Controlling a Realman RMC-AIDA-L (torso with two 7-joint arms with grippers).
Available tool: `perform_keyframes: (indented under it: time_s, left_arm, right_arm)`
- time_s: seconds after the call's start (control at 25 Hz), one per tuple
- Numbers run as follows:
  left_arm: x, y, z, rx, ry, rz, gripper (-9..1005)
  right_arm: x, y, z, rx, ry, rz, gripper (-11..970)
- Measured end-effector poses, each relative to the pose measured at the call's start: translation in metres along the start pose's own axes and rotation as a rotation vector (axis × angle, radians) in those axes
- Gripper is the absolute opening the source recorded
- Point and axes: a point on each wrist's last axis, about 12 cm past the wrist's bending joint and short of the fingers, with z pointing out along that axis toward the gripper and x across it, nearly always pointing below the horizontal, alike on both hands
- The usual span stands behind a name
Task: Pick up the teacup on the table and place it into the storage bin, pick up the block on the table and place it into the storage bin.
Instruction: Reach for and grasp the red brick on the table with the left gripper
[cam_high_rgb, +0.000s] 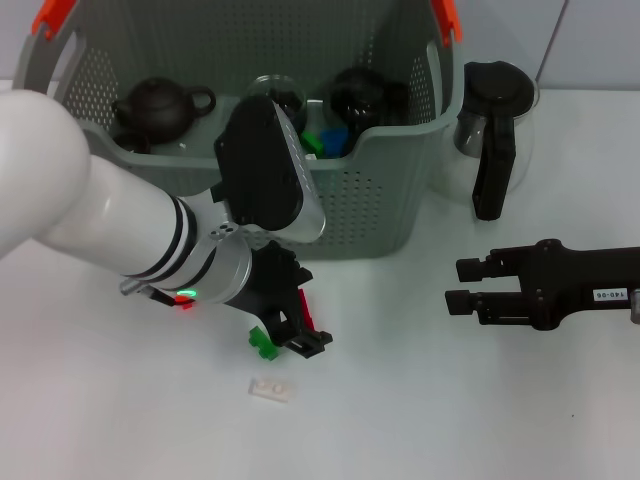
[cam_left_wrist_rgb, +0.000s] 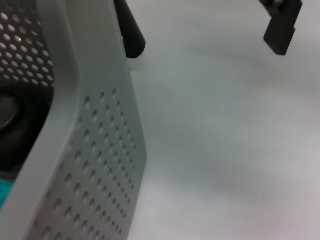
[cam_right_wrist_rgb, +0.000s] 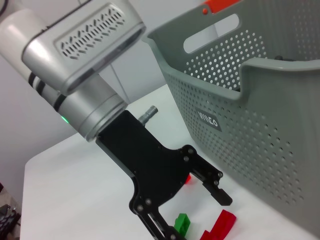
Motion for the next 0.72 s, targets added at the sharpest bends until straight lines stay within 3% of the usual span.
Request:
perform_keyframes:
  time_s: [0.72]
  left_arm:
    - [0.004,0.006,0.013,-0.015,0.048,-0.023,813]
  right_arm:
    - [0.002,0.000,-0.001,0.003,0.000,0.005,583]
